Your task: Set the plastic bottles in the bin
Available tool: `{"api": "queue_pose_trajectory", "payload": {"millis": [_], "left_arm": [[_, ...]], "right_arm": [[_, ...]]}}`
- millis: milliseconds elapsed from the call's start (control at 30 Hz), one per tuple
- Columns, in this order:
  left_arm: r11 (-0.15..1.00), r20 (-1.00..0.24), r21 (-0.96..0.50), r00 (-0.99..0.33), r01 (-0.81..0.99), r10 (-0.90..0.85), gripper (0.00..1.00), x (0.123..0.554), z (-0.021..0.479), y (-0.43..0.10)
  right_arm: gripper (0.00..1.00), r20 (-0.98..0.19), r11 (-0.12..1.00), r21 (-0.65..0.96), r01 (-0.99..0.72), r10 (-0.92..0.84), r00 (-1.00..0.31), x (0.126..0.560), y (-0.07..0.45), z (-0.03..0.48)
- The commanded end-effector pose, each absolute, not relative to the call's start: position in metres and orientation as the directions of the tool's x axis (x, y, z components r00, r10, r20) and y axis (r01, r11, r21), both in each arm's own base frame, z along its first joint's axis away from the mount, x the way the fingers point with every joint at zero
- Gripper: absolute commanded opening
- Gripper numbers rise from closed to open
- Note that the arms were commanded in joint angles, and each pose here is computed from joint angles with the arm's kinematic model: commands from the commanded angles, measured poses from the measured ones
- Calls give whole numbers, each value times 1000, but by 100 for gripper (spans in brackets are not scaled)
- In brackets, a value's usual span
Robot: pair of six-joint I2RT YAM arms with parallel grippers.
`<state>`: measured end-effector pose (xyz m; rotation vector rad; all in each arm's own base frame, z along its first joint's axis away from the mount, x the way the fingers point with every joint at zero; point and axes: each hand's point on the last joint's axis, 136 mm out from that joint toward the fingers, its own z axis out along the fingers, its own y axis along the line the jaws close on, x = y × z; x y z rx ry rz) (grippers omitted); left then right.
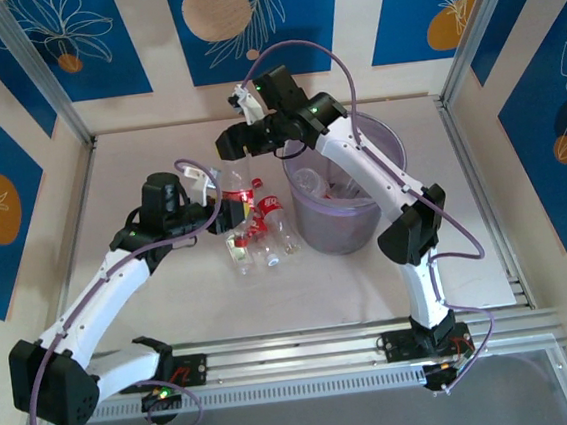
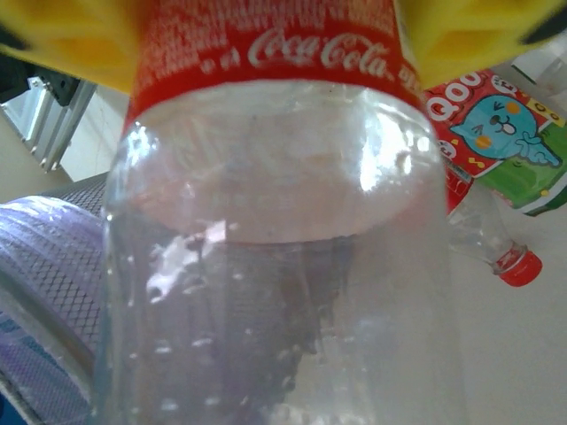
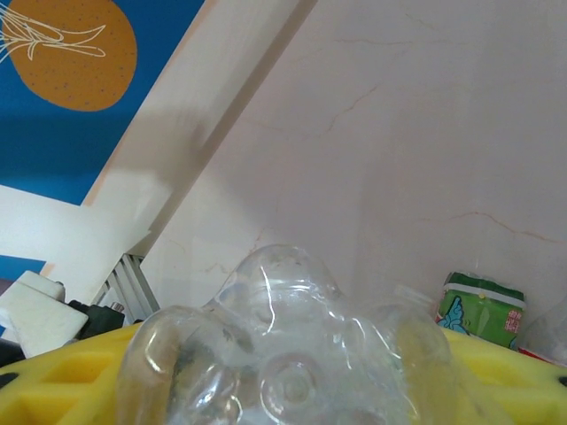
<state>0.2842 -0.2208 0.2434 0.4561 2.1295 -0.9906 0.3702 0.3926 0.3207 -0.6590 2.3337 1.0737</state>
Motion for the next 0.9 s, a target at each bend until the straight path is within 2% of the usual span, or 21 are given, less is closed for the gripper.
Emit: {"api": "queue_pose_trajectory", "payload": {"millis": [0,200,400,533,700,867], "left_arm": [[644,-780,-469,-626,604,19,98,280,257,-219],[657,-772,-464,-635,594,29,100,262,245,-208],[687,-718,-465,-692,559,76,100,243,221,-198],[728,-701,-453,-710,514,65,100,246,207,-190],[804,-629,-437,-776,403,47,100,264,178,-182],[876,-510,-402,-860,268,29,100,271,135,-170]], "right_arm": [[57,-632,562,550,-618,-204,-747,365,384,341],[54,-727,561,505,-656,-133,-674,379,357,394],[53,-805,613,455,-645,-26,-593,392,298,454],[53,-841,655,431,-620,43,-539,388,252,484],[53,-859,739,417,-530,129,-496,380,187,501],[53,-836,807,435,-400,198,-511,375,124,490]]}}
